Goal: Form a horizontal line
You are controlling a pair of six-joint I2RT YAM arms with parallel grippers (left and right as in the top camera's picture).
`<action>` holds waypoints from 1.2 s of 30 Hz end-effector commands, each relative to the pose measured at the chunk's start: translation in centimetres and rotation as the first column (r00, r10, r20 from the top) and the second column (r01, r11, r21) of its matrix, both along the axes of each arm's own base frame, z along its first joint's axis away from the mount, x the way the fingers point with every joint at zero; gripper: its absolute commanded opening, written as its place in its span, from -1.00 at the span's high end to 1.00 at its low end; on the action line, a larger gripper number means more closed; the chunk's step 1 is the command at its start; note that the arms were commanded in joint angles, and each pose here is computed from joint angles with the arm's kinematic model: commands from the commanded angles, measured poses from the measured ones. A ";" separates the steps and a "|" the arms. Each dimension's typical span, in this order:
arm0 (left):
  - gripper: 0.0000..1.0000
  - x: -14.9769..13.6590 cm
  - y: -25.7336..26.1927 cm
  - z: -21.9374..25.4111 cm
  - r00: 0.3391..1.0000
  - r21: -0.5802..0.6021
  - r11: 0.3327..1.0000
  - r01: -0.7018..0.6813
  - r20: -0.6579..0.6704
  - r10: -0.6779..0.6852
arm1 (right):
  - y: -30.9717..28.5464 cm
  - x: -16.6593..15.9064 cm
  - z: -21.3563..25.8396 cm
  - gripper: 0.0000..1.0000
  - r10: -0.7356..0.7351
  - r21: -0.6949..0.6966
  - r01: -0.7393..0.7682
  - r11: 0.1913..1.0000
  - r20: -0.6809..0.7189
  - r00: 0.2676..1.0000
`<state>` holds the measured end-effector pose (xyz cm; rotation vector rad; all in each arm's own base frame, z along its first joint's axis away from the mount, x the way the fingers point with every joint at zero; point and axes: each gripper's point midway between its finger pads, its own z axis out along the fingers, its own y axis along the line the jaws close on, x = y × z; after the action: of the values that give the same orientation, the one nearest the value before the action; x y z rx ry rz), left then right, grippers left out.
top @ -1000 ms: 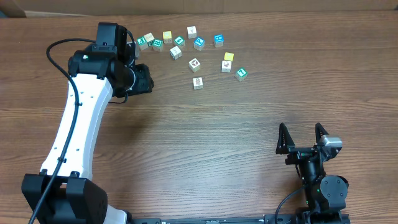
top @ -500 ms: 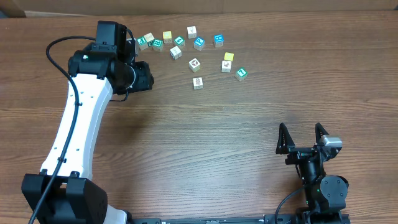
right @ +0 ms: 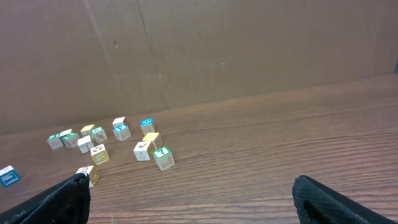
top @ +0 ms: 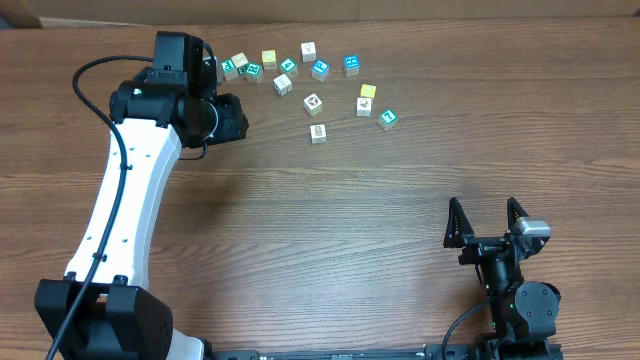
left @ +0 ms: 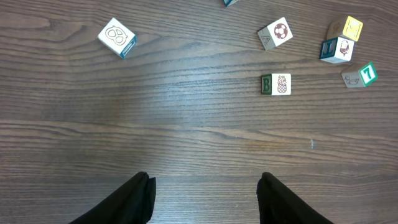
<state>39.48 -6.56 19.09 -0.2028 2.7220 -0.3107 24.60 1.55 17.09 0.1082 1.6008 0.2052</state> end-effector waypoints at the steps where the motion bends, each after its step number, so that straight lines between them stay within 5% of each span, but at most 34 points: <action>1: -0.04 0.5 0.2 0.1 1.000 -0.003 1.000 -0.017 0.009 0.017 | -0.1 0.0 -0.1 -1.00 -0.002 -0.007 0.002 1.000 0.006 1.000; 20: -0.11 1.9 1.3 -2.5 0.999 0.070 0.996 -0.047 -0.020 0.048 | -0.1 0.0 -0.1 -1.00 -0.002 -0.007 0.002 1.000 0.007 1.000; 25: 0.85 3.3 1.3 -1.6 0.998 0.058 0.997 -0.059 0.042 0.056 | -0.1 0.0 -0.1 -1.00 -0.002 -0.007 0.002 1.000 0.007 1.000; 34: 0.92 3.8 1.9 0.5 0.992 0.034 0.994 -0.105 0.066 0.103 | -0.1 0.0 -0.1 -1.00 -0.002 -0.007 0.002 1.000 0.006 1.000; 36: 0.75 3.7 1.6 0.2 0.994 0.036 0.994 -0.099 0.056 0.097 | -0.1 0.0 -0.1 -1.00 -0.002 -0.007 0.002 1.000 0.007 1.000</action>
<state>42.91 -4.89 18.92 -0.2854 2.6609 -0.2315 24.60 1.55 17.09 0.1088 1.6008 0.2052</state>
